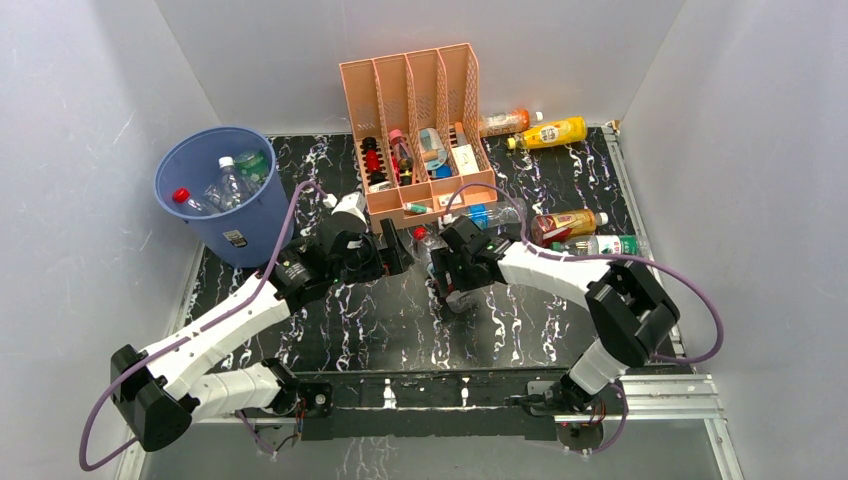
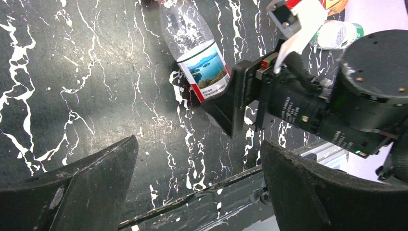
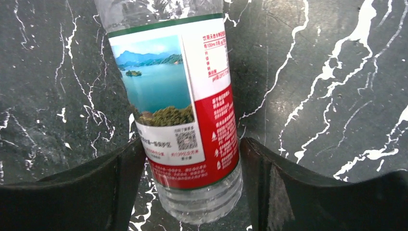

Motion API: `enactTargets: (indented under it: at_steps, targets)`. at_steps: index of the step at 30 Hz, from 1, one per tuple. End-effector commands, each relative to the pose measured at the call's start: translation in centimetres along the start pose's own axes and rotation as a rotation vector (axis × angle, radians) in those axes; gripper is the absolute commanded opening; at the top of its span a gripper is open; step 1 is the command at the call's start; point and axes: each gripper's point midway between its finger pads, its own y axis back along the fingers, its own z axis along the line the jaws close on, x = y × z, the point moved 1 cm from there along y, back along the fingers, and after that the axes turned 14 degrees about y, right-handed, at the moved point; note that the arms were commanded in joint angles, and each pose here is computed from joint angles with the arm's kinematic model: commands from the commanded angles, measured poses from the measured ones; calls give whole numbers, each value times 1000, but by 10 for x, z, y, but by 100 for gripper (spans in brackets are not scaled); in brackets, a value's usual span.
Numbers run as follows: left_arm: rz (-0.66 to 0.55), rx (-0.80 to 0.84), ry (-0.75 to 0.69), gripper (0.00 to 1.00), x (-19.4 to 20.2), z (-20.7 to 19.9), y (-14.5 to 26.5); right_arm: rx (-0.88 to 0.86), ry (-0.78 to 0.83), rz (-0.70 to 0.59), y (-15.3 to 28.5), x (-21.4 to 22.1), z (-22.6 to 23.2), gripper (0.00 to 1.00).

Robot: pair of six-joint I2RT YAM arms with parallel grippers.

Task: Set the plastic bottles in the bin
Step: Pick up the plastic bottle at the center of the board.

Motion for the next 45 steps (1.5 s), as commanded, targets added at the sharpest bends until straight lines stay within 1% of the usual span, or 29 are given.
enactTargets:
  at_steps: [1, 3, 4, 5, 6, 10, 15, 18, 20, 23, 28, 35, 45]
  targets:
    - [-9, 11, -3, 98, -2, -2, 6, -4, 22, -35, -6, -18, 10, 72]
    - [-7, 13, -2, 98, -2, -2, 6, -7, 23, -29, -7, -16, 12, 56]
    - [-6, 14, -2, 98, -1, -2, 6, -8, 20, -34, -5, -17, 12, 50]
    - [-4, 14, -2, 98, -1, -2, 5, -10, 19, -39, -3, -18, 13, 44]
    - [2, 14, -3, 98, 0, -3, 4, -12, 17, -47, 0, -20, 13, 41]
    - [34, 27, 6, 98, 5, -7, -4, -66, 11, -138, 29, -39, 21, 40]
    - [75, 99, 46, 98, 11, -26, -17, -219, 4, -325, 83, -76, 45, 41]
    - [75, 125, 68, 98, 10, -36, -24, -313, -7, -402, 112, -91, 59, 41]
    - [62, 129, 85, 98, 7, -38, -27, -372, -11, -420, 125, -96, 68, 41]
    - [29, 135, 106, 98, 1, -42, -28, -422, 3, -439, 135, -99, 76, 41]
    - [-36, 174, 147, 98, -12, -49, -22, -434, 7, -432, 134, -94, 77, 41]
    - [-112, 277, 197, 98, -25, -62, -9, -444, 13, -426, 131, -88, 79, 41]
    - [-148, 187, 167, 98, -31, -52, -29, -482, 33, -455, 147, -95, 89, 41]
